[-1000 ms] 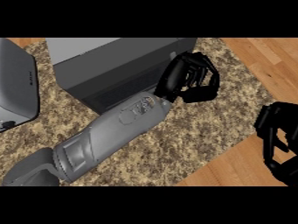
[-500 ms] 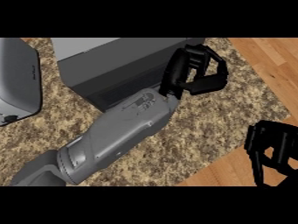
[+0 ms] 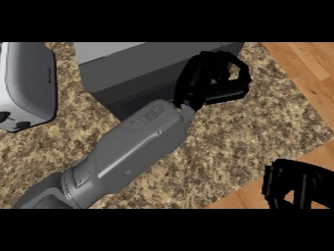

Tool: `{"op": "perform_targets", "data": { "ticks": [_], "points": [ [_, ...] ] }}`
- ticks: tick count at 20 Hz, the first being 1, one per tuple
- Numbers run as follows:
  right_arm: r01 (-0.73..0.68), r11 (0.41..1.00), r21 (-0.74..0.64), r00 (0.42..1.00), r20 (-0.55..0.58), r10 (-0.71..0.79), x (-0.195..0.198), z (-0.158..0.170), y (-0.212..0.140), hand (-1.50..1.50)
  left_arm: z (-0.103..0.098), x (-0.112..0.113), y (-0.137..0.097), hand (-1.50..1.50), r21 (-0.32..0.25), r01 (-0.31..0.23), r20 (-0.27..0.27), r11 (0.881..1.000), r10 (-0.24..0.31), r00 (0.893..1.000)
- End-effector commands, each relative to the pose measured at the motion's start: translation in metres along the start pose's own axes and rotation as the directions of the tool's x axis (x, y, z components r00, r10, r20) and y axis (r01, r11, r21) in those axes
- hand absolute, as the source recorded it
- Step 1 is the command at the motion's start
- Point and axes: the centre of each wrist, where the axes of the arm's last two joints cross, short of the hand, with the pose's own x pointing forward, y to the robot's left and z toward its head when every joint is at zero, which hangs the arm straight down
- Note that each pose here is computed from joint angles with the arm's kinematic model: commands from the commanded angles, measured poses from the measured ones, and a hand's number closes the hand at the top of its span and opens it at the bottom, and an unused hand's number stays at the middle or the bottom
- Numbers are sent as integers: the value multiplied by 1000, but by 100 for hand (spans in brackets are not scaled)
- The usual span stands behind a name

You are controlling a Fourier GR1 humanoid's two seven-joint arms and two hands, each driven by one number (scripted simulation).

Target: Pick up the milk, place it into the microwave and close the microwave

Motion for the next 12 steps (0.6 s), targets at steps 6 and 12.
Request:
{"op": "perform_targets", "data": {
  "ticks": [6, 12],
  "points": [
    [33, 999, -27, 999, 43, -32, -4, -5, 31, 150, 13, -47, 70, 150, 191, -82, -104, 978, 103, 989],
    [41, 998, -42, 998, 49, -39, -5, -9, 52, 150, 14, -49, 77, 150, 132, -86, -105, 988, 100, 989]
  ]
}}
